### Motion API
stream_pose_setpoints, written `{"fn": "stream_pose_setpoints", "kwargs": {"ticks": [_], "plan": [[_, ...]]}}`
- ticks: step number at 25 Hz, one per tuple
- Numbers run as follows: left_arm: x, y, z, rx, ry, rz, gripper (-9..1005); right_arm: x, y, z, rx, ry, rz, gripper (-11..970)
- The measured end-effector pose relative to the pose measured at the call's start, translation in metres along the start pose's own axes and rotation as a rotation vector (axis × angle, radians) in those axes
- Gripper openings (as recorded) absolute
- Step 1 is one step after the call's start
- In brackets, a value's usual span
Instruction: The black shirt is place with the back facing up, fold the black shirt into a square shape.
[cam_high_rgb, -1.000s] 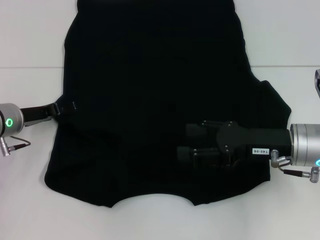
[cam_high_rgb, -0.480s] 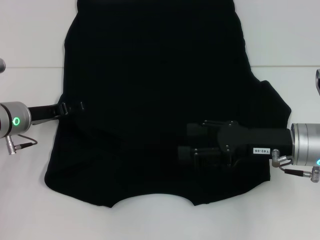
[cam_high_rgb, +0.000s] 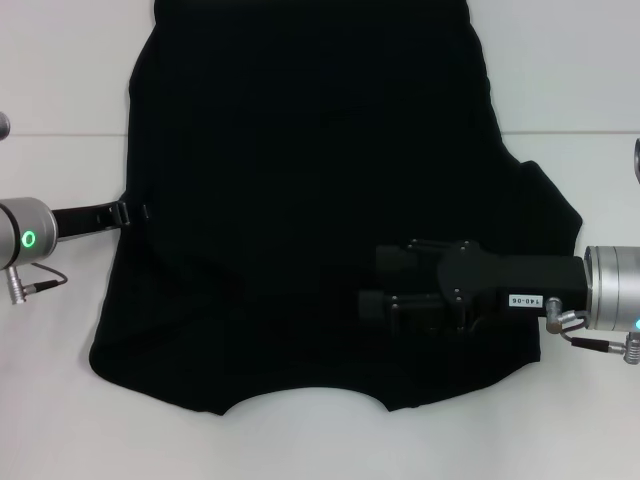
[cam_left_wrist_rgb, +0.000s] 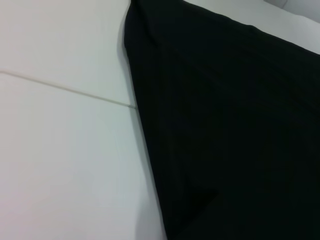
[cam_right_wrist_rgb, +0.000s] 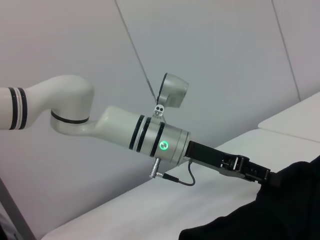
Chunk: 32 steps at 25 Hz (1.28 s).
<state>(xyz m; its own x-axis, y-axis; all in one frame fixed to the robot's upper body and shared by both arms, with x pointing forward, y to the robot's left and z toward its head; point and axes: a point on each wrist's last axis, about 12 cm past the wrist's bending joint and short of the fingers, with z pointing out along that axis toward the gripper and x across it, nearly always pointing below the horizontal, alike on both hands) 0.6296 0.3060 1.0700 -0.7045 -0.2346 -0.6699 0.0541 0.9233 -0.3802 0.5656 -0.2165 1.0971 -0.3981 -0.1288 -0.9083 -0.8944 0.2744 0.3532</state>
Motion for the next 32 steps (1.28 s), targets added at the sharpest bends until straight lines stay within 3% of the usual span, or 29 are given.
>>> {"fn": "stream_pose_setpoints", "kwargs": {"ticks": [5, 13, 20, 32], "plan": [[-0.003, -0.001, 0.0, 0.001, -0.004, 0.007, 381, 0.0, 0.0, 0.0, 0.0, -0.001, 0.0, 879], [-0.008, -0.005, 0.001, 0.006, -0.007, 0.023, 221, 0.0, 0.0, 0.0, 0.002, -0.004, 0.0, 879], [-0.02, -0.022, 0.006, 0.051, -0.008, 0.052, 21, -0.001, 0.0, 0.0, 0.002, -0.005, 0.0, 880], [-0.026, -0.063, 0.02, 0.132, 0.004, 0.088, 23, 0.001, 0.0, -0.001, 0.006, -0.006, -0.004, 880]]}}
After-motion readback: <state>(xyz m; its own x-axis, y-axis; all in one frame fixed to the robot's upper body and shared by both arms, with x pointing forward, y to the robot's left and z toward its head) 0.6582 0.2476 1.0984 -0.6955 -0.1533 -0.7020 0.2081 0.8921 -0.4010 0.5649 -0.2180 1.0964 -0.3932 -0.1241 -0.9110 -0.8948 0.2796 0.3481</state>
